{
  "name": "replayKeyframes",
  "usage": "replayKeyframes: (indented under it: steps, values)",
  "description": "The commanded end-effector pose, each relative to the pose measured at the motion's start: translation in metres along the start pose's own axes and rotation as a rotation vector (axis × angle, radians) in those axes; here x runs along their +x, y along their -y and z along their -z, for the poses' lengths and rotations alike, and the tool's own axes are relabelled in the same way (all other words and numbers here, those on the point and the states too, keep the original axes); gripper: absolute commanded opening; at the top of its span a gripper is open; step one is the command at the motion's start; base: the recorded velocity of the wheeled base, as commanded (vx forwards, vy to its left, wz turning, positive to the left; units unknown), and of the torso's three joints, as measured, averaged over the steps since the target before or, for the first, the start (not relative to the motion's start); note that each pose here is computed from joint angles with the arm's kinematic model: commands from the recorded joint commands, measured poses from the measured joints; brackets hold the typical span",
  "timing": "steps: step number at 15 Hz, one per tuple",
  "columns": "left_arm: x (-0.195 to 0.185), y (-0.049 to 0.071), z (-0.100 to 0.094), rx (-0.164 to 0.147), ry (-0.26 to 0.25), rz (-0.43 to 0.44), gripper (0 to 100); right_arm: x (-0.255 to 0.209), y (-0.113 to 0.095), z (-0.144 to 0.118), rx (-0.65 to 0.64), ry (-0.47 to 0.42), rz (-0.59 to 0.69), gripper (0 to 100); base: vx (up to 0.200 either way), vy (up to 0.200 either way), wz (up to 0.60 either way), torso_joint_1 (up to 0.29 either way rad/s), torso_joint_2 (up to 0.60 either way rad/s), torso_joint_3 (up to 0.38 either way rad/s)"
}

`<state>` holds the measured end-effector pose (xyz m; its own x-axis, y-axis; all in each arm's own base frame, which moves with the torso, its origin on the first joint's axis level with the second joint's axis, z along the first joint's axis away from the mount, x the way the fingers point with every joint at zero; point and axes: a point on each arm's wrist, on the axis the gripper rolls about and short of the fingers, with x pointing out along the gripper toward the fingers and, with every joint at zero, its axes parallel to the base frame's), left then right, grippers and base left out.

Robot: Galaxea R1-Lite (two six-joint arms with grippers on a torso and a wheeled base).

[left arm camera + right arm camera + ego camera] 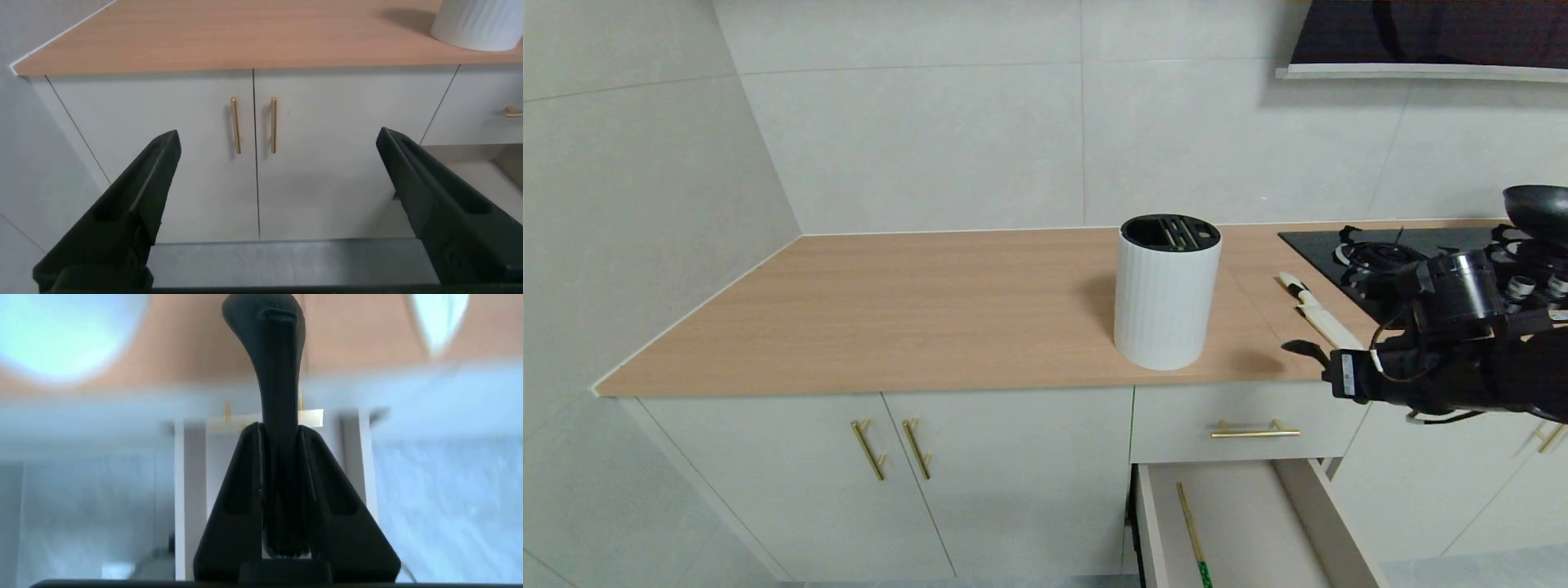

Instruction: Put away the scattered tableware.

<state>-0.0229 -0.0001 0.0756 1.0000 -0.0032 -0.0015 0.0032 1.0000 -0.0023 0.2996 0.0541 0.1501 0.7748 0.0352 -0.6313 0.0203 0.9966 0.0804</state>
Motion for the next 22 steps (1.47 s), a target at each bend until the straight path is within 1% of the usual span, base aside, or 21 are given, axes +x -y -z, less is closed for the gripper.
replayKeyframes:
  steps: [1, 2, 6, 14, 22]
  values:
    - [0.0, 0.0, 0.0, -0.001, 0.001, 0.0, 100, -0.016, -0.003, 0.015, -0.018, -0.016, -0.014, 0, 0.0, 0.0, 0.0, 0.0, 0.0, 0.0]
    - [0.0, 0.0, 0.0, -0.001, -0.002, 0.0, 100, -0.017, -0.003, 0.019, -0.025, -0.029, -0.019, 0, 0.0, 0.0, 0.0, 0.0, 0.0, 0.0]
    - [0.0, 0.0, 0.0, -0.001, 0.001, 0.0, 100, -0.016, -0.004, 0.024, -0.033, -0.046, -0.018, 0, 0.0, 0.0, 0.0, 0.0, 0.0, 0.0]
    - [0.0, 0.0, 0.0, -0.001, 0.0, 0.0, 100, -0.014, -0.004, 0.026, -0.036, -0.057, -0.015, 0, 0.0, 0.0, 0.0, -0.011, 0.02, 0.013]
    - [0.0, 0.0, 0.0, -0.001, 0.001, 0.001, 100, -0.011, -0.004, 0.028, -0.038, -0.066, -0.013, 0, 0.0, 0.0, 0.0, -0.203, 0.47, 0.264]
